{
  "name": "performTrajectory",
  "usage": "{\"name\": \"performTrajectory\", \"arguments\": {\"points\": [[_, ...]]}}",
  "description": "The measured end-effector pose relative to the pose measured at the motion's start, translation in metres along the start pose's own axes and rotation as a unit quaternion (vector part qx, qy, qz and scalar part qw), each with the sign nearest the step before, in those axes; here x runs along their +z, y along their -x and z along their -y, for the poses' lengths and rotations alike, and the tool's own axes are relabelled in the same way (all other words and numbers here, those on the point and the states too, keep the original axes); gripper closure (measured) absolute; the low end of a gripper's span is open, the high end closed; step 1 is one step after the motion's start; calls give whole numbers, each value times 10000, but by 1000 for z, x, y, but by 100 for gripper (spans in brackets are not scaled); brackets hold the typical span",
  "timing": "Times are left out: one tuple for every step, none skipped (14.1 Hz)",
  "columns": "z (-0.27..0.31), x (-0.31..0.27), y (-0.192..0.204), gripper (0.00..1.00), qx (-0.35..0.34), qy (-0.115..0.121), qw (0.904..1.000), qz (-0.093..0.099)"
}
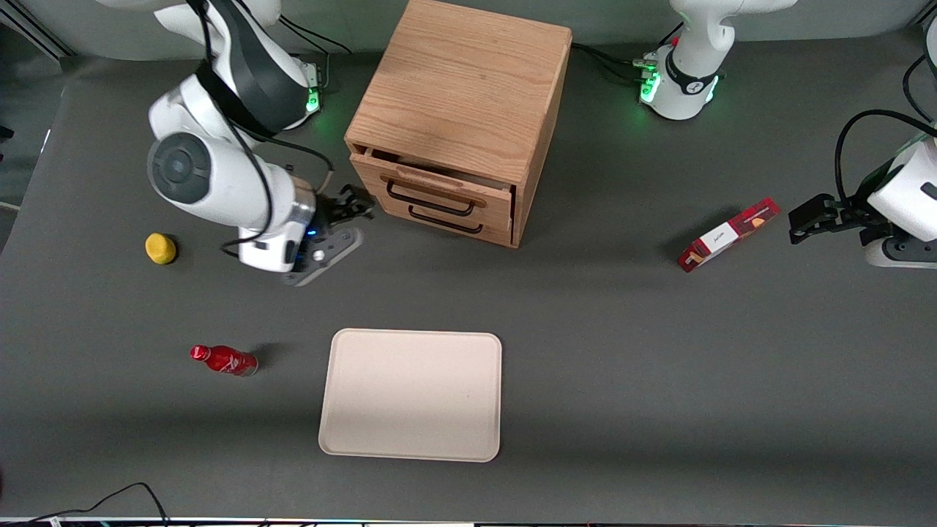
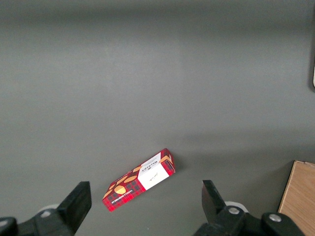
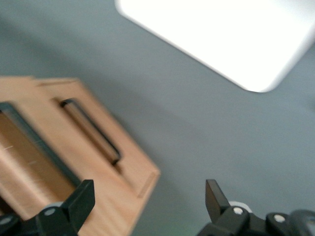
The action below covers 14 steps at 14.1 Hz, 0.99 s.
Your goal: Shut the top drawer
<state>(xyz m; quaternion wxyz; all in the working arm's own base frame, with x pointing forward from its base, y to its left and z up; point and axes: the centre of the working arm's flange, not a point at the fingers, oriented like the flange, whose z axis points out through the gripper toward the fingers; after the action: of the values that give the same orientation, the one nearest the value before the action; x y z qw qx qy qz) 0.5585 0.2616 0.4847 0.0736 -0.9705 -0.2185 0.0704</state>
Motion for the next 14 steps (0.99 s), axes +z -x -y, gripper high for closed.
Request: {"name": "performTrajectory", "arguments": {"points": [[-5, -12, 5, 0, 261, 289, 9992, -84], [-10, -25, 11, 0, 498, 463, 9975, -180], [-22, -39, 17, 0, 735, 562, 9952, -306], [-42, -57, 24, 0, 967, 625, 9923, -451], [-68, -76, 35, 0, 1231, 681, 9882, -606], [-94, -95, 48, 0, 1496, 727, 9832, -748], [-117, -112, 62, 0, 1741, 762, 9781, -854], [-134, -124, 76, 0, 1935, 781, 9739, -895], [-149, -134, 88, 0, 2107, 791, 9699, -935], [-163, -142, 99, 0, 2259, 794, 9661, -969], [-178, -148, 110, 0, 2417, 792, 9619, -998], [-191, -151, 120, 0, 2553, 783, 9585, -997], [-203, -152, 131, 0, 2687, 767, 9552, -969], [-212, -152, 141, 0, 2802, 749, 9523, -944]]}}
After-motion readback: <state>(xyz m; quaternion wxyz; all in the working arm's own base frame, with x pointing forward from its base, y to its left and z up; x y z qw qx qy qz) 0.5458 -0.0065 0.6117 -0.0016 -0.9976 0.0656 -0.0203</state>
